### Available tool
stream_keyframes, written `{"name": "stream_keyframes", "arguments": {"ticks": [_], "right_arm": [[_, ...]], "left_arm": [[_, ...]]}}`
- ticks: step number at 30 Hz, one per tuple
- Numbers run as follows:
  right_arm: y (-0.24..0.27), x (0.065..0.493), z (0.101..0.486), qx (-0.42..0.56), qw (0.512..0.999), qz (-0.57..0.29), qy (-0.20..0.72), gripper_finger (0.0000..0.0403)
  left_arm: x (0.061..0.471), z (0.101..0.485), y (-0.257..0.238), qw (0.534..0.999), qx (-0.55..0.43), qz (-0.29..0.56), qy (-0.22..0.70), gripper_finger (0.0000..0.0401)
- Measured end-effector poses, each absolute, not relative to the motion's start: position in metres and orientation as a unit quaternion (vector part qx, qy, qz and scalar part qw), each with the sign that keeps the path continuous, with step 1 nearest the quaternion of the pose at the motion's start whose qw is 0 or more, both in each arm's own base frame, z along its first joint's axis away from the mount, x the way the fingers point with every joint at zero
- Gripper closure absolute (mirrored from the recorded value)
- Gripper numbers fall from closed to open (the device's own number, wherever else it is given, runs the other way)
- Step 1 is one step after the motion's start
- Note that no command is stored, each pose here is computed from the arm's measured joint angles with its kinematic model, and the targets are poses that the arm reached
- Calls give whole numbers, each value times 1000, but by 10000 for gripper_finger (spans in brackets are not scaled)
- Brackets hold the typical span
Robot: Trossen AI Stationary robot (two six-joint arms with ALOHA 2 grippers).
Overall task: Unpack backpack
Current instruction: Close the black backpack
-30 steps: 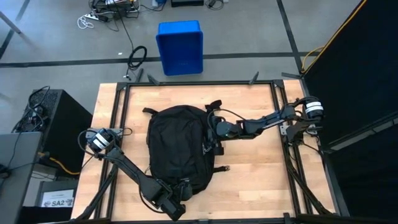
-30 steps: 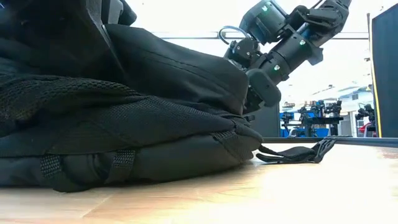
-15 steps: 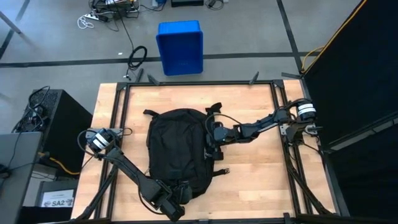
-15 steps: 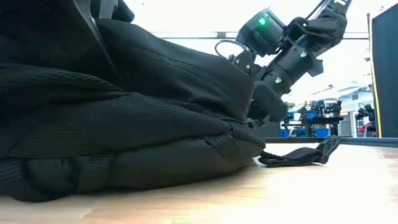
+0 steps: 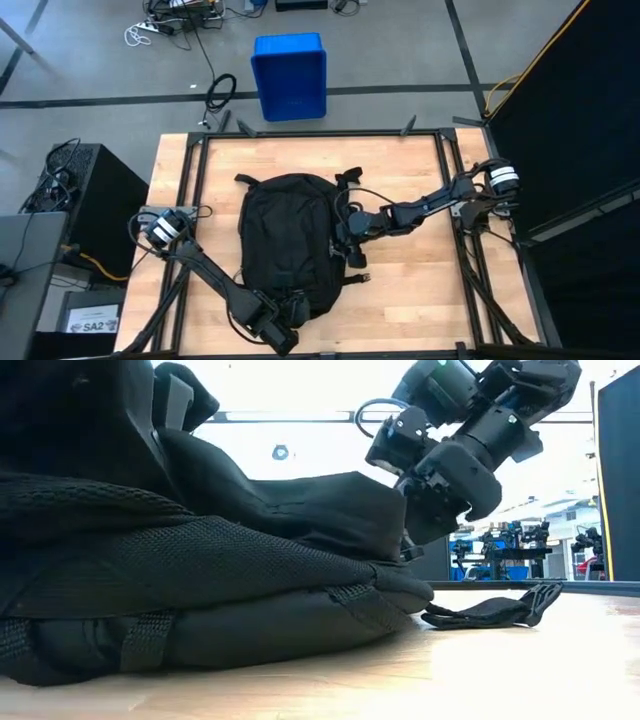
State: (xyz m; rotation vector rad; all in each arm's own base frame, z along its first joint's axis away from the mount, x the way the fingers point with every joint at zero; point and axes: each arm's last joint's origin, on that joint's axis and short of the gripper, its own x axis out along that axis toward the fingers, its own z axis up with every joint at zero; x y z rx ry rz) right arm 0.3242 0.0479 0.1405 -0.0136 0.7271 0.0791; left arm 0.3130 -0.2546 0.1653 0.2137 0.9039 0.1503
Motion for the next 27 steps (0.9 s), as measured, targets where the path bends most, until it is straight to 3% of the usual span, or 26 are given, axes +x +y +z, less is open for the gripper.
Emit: {"name": "stream_keyframes", "arguments": {"ticks": [7, 11, 15, 22, 27], "right_arm": [[56, 324, 135, -15, 930, 46, 364, 150], [58, 322, 132, -42, 927, 25, 372, 158], [55, 322, 127, -63, 919, 6, 389, 213], [55, 321, 126, -80, 915, 19, 394, 376], [56, 318, 130, -80, 915, 14, 395, 395]], "left_arm": [[314, 165, -254, 891, 101, 73, 436, 401], [314, 165, -253, 891, 100, 72, 437, 401], [315, 165, -253, 891, 102, 74, 436, 401], [314, 165, -253, 890, 105, 75, 438, 401], [307, 164, -246, 874, 119, 105, 458, 401]]}}
